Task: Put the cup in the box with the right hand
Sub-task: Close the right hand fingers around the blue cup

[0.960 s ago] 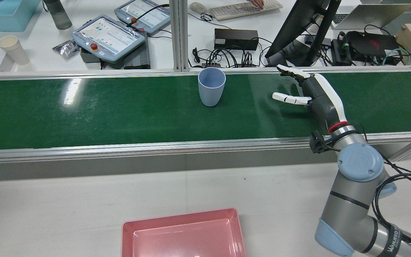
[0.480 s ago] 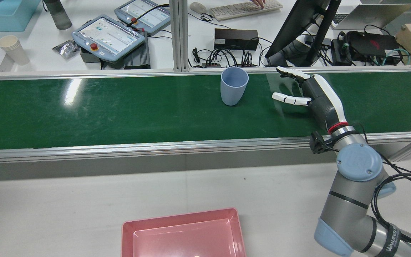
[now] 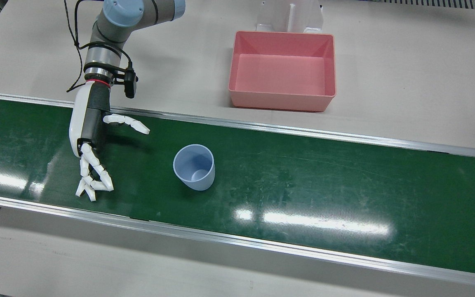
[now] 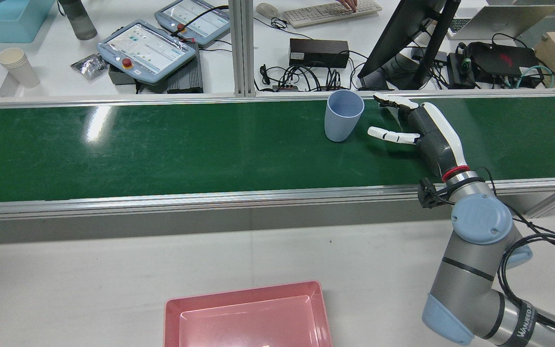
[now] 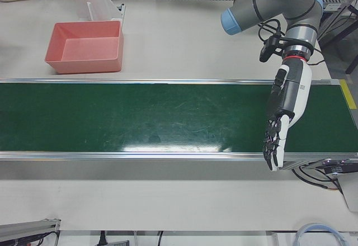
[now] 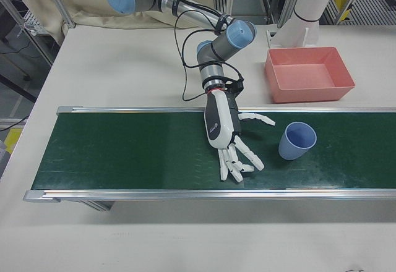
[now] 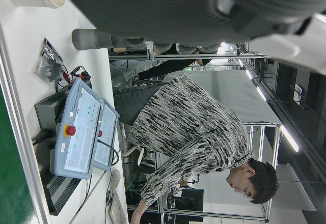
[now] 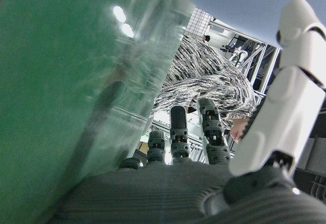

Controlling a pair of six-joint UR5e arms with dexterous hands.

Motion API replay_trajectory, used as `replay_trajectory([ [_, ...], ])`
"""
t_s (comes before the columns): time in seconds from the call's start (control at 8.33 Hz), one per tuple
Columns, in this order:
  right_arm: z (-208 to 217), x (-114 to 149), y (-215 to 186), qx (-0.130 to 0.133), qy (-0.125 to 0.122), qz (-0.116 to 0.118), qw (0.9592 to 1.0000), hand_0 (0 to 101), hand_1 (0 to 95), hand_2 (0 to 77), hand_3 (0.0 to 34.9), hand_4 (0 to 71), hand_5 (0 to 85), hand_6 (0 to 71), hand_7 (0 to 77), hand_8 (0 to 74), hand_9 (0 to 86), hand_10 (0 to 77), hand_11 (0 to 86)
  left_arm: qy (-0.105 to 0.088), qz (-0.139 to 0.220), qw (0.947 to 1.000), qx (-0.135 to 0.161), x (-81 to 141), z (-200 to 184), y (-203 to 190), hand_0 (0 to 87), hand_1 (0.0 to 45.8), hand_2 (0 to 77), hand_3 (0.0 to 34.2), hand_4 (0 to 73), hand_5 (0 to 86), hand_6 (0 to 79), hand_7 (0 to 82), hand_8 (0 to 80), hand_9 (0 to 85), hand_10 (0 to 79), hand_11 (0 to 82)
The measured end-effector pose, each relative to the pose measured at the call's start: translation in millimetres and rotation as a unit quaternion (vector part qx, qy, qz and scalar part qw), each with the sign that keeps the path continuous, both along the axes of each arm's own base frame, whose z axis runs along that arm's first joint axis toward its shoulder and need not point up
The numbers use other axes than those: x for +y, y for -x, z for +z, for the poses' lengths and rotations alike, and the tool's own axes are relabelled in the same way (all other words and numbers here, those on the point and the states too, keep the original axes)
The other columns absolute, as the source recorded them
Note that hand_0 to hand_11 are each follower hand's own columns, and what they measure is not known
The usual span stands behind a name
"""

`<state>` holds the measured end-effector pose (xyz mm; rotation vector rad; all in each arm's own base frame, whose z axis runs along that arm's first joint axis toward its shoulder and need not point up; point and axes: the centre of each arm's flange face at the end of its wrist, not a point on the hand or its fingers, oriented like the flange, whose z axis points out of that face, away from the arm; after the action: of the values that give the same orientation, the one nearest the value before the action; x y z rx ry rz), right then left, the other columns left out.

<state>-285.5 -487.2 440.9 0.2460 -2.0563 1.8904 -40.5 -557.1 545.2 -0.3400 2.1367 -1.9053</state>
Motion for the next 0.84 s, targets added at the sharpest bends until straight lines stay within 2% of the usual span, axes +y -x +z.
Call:
replay_trajectory([
  [0.72,-2.1,-0.9,-1.6,-0.002,-0.001,0.001,1.0,43,13.1,18.5,0.0,8.2,2.7,8.7,39.8,5.4,15.8,0.5,0.5,0.001,0.0,1.0,0.0,0.0,0.4,0.1,0.0,0.5,1.1,0.0,1.1,0.5,0.0,0.0,0.0,0.0,0.0,0.0],
  [0.84,-2.7,-2.3,-4.8,-0.003,-0.001,0.004,1.0,45,15.3,19.6,0.0,4.9,3.3,8.7,41.5,8.2,18.5,0.5,0.5,0.001,0.0,1.0,0.0,0.0,0.4,0.3,0.0,0.5,1.1,0.0,1.1,0.5,0.0,0.0,0.0,0.0,0.0,0.0],
])
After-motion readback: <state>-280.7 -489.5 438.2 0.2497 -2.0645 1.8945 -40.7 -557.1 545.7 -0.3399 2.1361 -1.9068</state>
